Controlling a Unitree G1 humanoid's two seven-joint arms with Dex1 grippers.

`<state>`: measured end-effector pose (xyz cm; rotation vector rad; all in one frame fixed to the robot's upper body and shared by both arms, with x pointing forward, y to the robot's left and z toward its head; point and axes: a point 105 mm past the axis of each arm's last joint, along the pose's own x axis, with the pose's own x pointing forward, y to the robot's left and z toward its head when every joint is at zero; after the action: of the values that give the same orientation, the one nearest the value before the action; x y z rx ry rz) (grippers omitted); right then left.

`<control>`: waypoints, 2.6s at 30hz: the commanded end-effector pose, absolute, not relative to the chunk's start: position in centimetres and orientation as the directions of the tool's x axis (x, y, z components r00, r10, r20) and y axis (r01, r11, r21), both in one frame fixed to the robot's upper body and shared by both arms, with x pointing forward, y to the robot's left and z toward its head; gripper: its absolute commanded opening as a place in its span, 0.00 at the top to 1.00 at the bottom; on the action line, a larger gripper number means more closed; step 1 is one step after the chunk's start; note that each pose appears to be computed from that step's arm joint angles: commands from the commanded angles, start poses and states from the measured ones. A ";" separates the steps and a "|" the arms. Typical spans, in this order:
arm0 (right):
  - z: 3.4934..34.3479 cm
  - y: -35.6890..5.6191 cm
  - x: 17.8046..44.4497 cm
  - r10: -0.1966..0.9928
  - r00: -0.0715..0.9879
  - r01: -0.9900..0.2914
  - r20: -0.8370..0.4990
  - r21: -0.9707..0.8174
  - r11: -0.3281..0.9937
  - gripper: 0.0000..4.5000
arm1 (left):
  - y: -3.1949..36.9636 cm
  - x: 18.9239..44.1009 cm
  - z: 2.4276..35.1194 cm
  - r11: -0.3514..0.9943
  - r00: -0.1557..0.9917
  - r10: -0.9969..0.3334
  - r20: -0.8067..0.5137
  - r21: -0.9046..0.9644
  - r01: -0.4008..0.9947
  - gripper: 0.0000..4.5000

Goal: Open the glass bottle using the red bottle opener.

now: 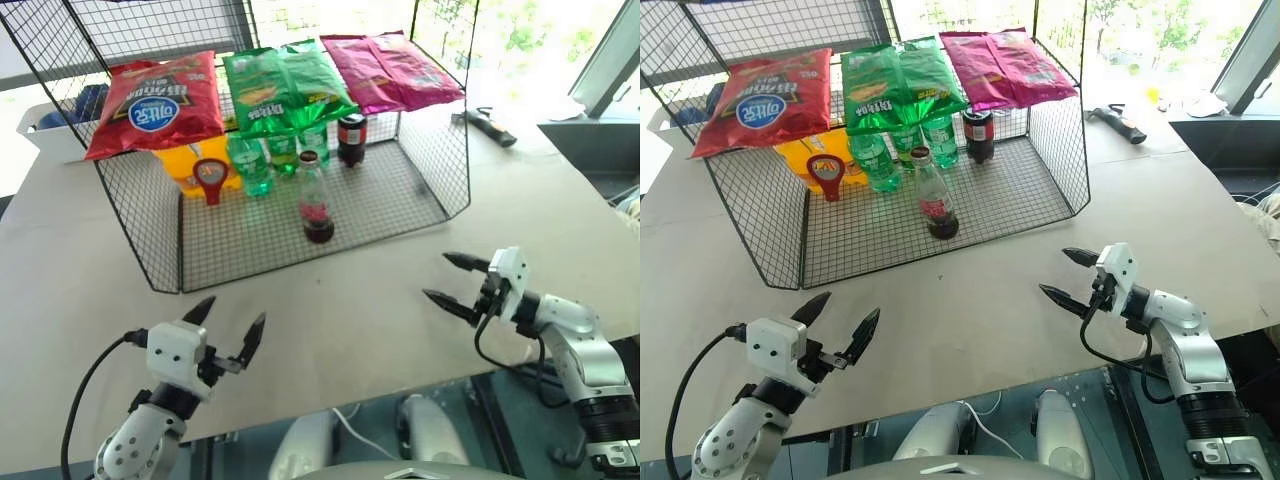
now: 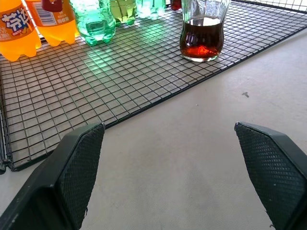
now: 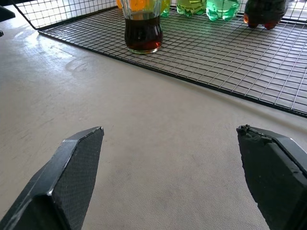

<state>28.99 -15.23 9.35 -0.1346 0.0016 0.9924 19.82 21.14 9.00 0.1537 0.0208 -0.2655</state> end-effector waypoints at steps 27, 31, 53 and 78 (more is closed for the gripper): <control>11.0 -13.4 27.9 0.850 0.526 -0.842 -0.026 -0.153 0.517 0.00 | 21.5 20.1 9.7 0.949 0.960 -0.279 -0.012 0.153 0.277 0.00; 11.9 -12.1 27.4 0.870 0.494 -0.859 -0.005 -0.162 0.486 0.00 | 22.3 21.0 10.6 0.960 0.970 -0.239 0.036 0.157 0.231 0.00; 21.0 -5.0 26.2 0.909 0.311 -0.919 0.277 -0.158 0.362 0.00 | 27.5 31.7 20.3 0.977 0.920 0.009 0.393 0.192 -0.092 0.00; 20.8 -4.7 26.3 0.907 0.315 -0.912 0.278 -0.177 0.371 0.00 | 24.9 32.4 20.7 0.987 0.892 -0.090 0.442 0.157 0.023 0.00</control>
<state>26.72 -4.72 19.91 0.0246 -0.3077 1.1914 33.00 25.29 19.33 0.1505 -0.4145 -0.0580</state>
